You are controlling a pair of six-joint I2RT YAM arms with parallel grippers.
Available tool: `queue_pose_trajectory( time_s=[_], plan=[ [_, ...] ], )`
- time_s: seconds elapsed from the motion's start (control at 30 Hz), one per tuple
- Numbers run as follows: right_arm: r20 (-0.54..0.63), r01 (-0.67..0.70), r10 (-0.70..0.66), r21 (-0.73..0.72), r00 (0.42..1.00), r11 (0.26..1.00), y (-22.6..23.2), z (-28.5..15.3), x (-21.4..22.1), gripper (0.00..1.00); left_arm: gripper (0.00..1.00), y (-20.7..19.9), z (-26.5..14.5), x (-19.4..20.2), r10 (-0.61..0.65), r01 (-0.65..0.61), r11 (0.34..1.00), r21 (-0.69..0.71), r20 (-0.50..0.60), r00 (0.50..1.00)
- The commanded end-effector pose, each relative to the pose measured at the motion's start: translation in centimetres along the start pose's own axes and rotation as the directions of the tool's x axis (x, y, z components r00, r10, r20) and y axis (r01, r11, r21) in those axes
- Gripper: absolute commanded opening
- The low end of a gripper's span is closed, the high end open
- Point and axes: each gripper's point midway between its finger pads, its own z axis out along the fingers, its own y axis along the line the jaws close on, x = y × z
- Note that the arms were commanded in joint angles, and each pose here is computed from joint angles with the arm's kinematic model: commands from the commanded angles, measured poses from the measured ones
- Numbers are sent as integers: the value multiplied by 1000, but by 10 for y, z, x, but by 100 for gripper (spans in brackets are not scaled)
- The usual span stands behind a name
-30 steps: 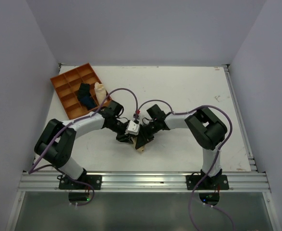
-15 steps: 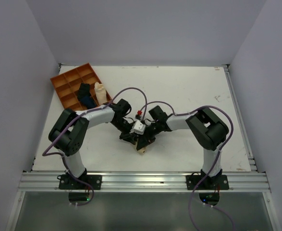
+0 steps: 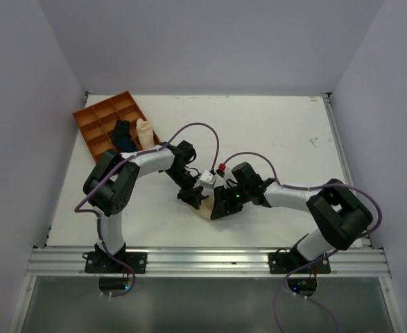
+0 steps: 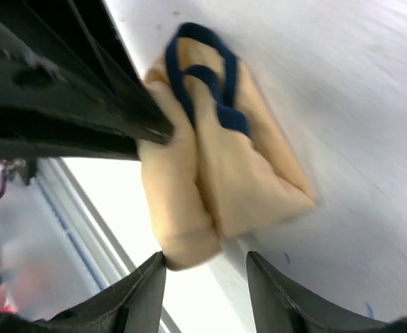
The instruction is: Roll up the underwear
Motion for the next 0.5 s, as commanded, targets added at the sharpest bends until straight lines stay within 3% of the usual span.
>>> queue_pose_trajectory(
  time_s=[0.0,0.2,0.33,0.47],
  plan=[
    [91,-84,67,203,994,976,-34,-12,1,54,14,0,3,18,-66,67,998,4,-96,993],
    [236,-168,73,409,969,897,-55,-57,-4,55,14,0,7,23,-121,124,992,14,-122,985],
    [368,-178,-22,498,929,849,-54,-99,-19,56,16,-2,12,26,-158,165,986,37,-141,977],
    [461,-113,-154,502,874,857,-25,-126,-29,56,17,2,14,26,-175,185,982,40,-179,968]
  ],
)
